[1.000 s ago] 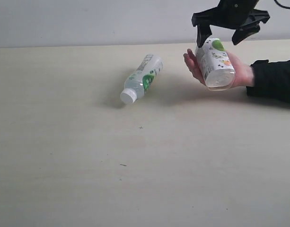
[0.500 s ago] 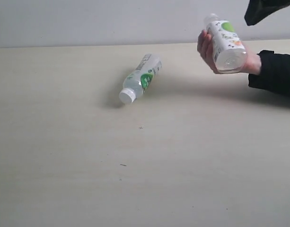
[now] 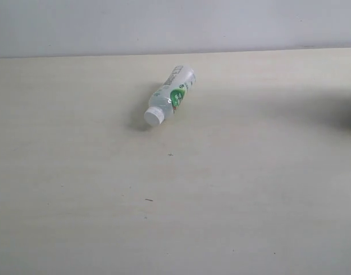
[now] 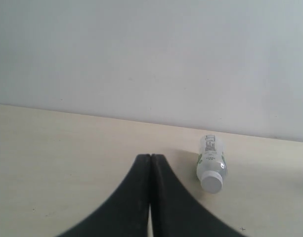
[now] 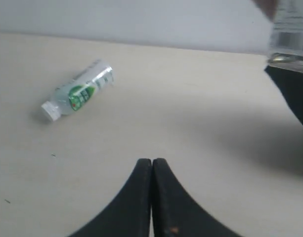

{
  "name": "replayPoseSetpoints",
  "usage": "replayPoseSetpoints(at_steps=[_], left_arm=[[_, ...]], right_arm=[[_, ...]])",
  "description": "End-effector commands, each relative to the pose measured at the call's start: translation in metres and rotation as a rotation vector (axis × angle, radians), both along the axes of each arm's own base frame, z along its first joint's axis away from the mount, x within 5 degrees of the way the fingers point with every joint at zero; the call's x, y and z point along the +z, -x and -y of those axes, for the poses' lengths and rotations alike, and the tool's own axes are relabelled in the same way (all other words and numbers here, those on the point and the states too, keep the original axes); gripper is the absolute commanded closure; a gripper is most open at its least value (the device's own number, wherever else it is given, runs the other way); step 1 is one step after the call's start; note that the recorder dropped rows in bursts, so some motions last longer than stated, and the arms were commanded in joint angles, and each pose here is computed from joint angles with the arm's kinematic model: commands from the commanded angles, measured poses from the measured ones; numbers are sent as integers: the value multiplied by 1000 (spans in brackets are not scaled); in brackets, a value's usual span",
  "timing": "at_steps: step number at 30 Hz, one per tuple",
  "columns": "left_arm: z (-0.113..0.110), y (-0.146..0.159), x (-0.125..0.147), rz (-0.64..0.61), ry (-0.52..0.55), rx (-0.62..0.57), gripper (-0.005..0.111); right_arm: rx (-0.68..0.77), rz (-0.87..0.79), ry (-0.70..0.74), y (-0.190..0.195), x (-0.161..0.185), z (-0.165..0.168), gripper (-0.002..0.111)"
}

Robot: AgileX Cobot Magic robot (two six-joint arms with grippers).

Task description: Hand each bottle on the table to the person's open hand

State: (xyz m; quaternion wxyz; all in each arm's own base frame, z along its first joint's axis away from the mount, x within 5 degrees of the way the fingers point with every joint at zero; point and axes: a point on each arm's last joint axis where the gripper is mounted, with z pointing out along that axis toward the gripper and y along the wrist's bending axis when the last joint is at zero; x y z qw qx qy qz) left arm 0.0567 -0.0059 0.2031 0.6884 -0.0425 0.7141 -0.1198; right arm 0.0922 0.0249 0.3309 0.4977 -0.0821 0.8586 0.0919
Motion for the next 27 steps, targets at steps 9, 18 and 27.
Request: replayPoseSetpoints(at_steps=[9,18,27], left_arm=[[0,1,1,12,-4,1,106],[0,1,1,12,-4,1,106],[0,1,1,12,-4,1,106]], right_arm=[[39,137,-118,66,-39,6,108],[41,178,-125,73,-38,7,108],[41,178,-125,73,-38,7,108]])
